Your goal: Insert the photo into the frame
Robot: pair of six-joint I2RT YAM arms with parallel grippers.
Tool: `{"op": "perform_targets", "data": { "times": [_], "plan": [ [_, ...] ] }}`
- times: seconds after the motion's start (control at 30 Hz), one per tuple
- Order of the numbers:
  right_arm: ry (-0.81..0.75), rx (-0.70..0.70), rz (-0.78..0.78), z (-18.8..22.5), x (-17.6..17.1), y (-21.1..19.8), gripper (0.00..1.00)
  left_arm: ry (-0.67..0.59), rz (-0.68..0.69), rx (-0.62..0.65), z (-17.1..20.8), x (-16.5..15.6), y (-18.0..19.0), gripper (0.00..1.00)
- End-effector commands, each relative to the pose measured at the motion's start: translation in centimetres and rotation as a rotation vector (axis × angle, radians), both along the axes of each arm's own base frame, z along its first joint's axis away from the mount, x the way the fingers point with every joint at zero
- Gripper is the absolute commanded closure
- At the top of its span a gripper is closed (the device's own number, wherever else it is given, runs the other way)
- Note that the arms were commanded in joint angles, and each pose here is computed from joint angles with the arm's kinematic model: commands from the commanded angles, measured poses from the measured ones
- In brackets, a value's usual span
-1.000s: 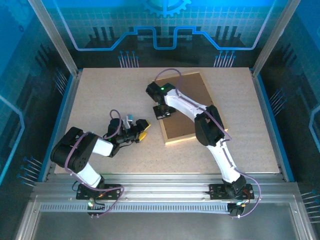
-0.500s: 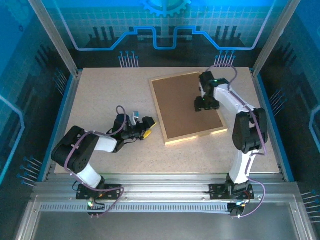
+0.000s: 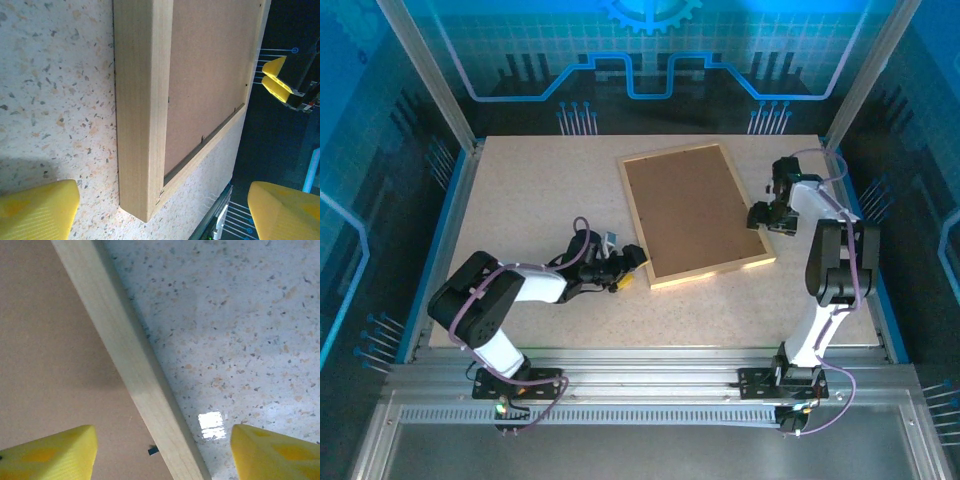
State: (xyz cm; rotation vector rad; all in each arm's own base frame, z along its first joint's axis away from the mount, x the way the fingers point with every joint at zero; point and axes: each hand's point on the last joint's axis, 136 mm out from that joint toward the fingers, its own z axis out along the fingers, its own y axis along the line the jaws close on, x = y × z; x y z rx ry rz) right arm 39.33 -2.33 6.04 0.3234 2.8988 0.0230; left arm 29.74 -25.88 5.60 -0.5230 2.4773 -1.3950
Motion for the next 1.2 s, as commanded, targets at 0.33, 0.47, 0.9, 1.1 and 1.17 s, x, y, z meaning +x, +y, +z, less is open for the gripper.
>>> {"op": "perform_targets", "data": {
  "times": [0.33, 0.47, 0.9, 1.1, 1.17],
  "plan": [
    [0.078, 0.000, 0.036, -3.7, -1.6, 0.3, 0.52, 0.013, -0.013, 0.040, -0.9, 0.9, -0.5, 0.10],
    [0.116, 0.028, 0.053, -4.5, -2.2, 0.9, 0.65, 0.007, -0.018, 0.027, -0.7, 1.2, -0.9, 0.10],
    [0.120, -0.053, 0.133, -3.5, -3.2, 2.0, 0.89, 0.018, -0.030, 0.035, -1.0, 1.4, -0.9, 0.10],
    [0.085, -0.039, 0.160, -2.2, -2.7, 2.6, 1.00, 0.020, -0.028, 0.039, -1.3, 1.1, -0.7, 0.10],
    [0.088, -0.033, 0.163, -2.2, -2.8, 2.7, 1.00, 0.022, -0.028, 0.036, -1.3, 1.1, -0.8, 0.10]
  ]
}}
